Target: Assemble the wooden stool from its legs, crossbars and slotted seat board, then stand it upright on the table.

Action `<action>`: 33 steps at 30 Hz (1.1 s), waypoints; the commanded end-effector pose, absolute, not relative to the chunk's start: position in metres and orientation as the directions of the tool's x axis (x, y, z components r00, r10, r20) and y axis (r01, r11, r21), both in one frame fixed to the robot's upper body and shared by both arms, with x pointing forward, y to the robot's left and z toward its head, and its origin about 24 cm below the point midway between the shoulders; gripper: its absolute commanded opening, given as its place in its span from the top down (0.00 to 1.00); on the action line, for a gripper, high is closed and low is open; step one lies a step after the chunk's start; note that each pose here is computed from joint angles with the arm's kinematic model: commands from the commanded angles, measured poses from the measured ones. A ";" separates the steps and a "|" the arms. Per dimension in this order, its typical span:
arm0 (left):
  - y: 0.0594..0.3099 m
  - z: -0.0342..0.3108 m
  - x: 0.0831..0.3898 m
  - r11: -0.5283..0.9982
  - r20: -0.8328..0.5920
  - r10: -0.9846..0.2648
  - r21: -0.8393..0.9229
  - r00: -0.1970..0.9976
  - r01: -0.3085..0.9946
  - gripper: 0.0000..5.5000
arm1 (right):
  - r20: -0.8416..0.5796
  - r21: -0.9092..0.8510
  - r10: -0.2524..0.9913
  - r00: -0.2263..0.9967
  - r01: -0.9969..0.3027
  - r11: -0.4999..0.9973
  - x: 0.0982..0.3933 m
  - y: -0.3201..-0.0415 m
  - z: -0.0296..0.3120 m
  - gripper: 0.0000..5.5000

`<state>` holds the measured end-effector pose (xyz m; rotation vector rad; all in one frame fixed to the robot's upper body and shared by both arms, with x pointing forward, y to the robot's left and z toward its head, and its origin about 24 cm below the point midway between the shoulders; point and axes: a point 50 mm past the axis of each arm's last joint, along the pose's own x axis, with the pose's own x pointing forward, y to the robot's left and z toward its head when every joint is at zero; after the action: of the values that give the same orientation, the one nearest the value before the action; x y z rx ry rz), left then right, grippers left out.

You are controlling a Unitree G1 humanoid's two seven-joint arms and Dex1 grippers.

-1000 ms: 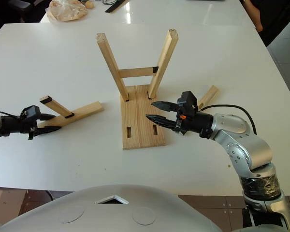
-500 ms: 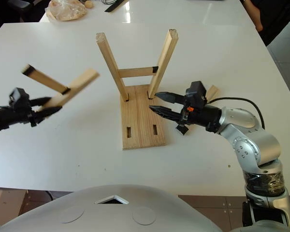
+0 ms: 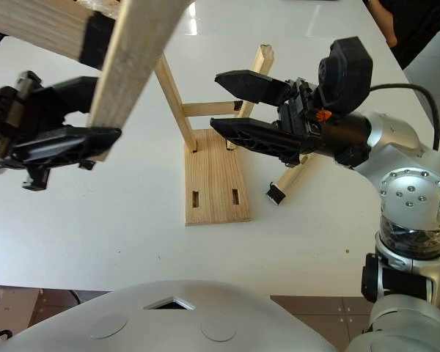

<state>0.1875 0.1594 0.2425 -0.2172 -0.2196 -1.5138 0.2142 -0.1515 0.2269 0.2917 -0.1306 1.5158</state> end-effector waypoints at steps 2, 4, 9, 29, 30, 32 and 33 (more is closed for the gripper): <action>0.143 0.224 0.191 0.004 0.240 -0.971 -0.079 0.023 0.997 0.63 | 0.249 0.074 0.968 -0.030 -0.996 -0.050 0.213 -0.144 0.236 0.39; 0.142 0.221 0.195 0.012 0.238 -0.971 -0.091 0.033 0.996 0.63 | 0.236 0.063 0.970 -0.056 -0.995 -0.073 0.211 -0.142 0.237 0.39; 0.145 0.206 0.203 0.061 0.180 -0.980 -0.114 0.081 0.992 0.63 | 0.242 0.051 0.967 -0.085 -0.994 -0.101 0.209 -0.140 0.241 0.39; 0.140 0.195 0.200 0.057 0.094 -0.994 -0.065 0.063 0.996 0.63 | 0.112 0.057 0.992 -0.050 -0.997 -0.056 0.214 -0.135 0.218 0.62; 0.140 0.195 0.200 0.057 0.094 -0.994 -0.063 0.062 0.996 0.63 | 0.108 0.057 0.993 -0.049 -0.997 -0.056 0.214 -0.135 0.217 0.62; 0.140 0.196 0.200 0.055 0.095 -0.994 -0.061 0.061 0.997 0.63 | 0.101 0.057 0.994 -0.048 -0.997 -0.054 0.213 -0.136 0.216 0.62; 0.140 0.196 0.200 0.055 0.096 -0.994 -0.061 0.061 0.997 0.63 | 0.099 0.057 0.994 -0.048 -0.997 -0.054 0.213 -0.136 0.215 0.62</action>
<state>0.1984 0.1420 0.1902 -0.1300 0.0020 -1.5177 0.2166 -0.1386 0.2206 0.1659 -0.0726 1.6102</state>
